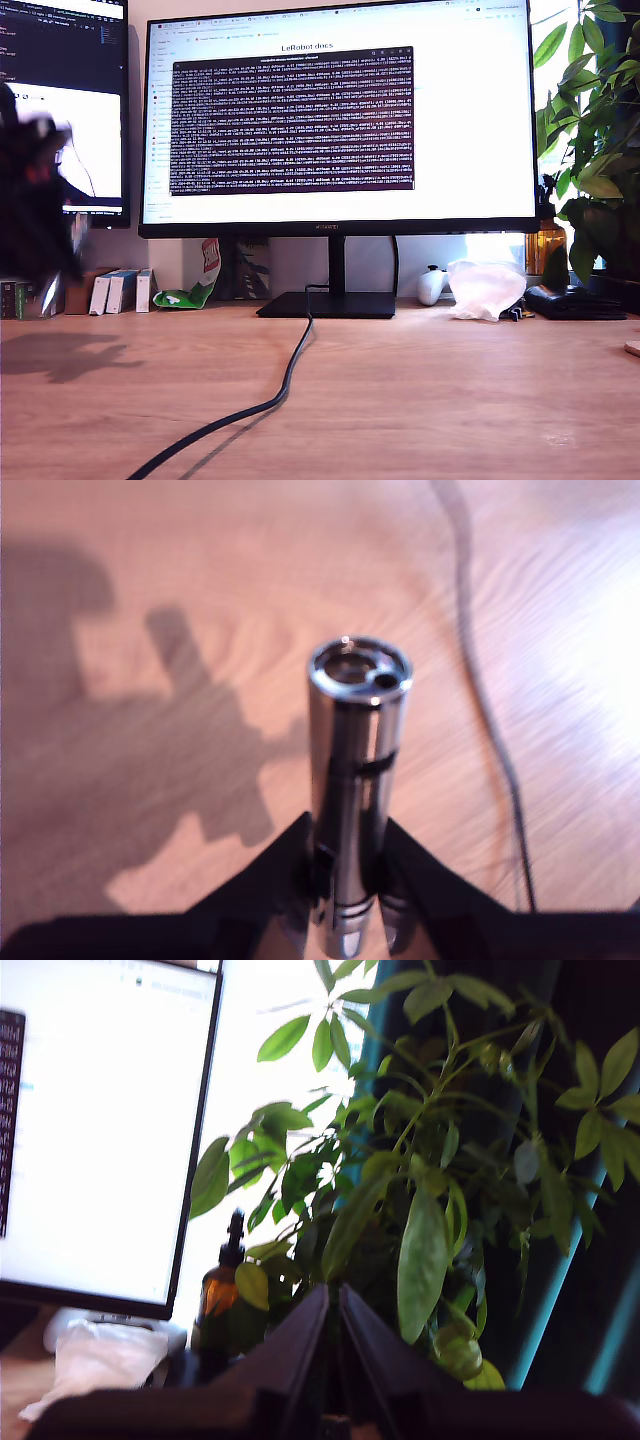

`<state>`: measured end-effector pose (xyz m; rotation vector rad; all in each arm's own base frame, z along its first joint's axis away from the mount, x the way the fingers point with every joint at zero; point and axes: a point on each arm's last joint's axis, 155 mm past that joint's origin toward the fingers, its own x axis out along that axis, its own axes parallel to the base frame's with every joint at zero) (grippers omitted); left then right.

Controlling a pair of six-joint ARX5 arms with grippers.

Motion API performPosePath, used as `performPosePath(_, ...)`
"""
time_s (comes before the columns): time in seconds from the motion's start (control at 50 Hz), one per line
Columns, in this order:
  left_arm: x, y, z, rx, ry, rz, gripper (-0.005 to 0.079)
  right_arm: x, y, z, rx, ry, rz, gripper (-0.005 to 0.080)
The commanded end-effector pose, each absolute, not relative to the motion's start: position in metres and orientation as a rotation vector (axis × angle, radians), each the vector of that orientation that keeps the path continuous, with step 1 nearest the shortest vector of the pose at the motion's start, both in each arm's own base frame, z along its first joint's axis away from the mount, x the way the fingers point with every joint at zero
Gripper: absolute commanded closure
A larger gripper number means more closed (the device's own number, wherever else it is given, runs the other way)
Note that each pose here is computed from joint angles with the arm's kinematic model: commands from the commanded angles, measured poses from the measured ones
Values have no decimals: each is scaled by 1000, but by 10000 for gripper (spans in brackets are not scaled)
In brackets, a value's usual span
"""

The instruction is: Pick the metallic laser pointer with your right arm, pass it to your left arm, then place it down to the left side of the table

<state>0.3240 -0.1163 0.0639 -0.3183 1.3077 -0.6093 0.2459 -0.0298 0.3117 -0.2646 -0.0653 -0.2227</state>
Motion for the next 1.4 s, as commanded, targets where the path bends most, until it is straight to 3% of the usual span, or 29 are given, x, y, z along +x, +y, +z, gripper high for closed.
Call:
performPosePath(0.0, 319, -115, 50, -340, 1367, -597, 762, 248, -30, 305, -267, -54, -225, 729)
performPosePath(0.44, 305, -99, -1, -320, 1563, -512, 753, 248, -25, 306, -264, -61, -205, 729)
performPosePath(0.52, 311, -96, -1, -297, 1543, -504, 685, 248, -23, 306, -264, -61, -195, 729)
performPosePath(0.62, 319, -97, 3, -282, 1517, -508, 522, 248, -20, 306, -264, -63, -185, 729)
performPosePath(0.7, 325, -98, 8, -266, 1496, -521, 467, 248, -19, 306, -263, -63, -181, 729)
performPosePath(0.98, 346, -102, 37, -261, 1455, -541, 487, 249, -15, 306, -262, -67, -165, 729)
performPosePath(1.14, 356, -103, 62, -229, 1437, -567, 769, 249, -13, 306, -262, -69, -155, 729)
performPosePath(1.38, 386, -111, 102, -241, 1329, -590, 761, 249, -4, 312, -255, -98, -111, 729)
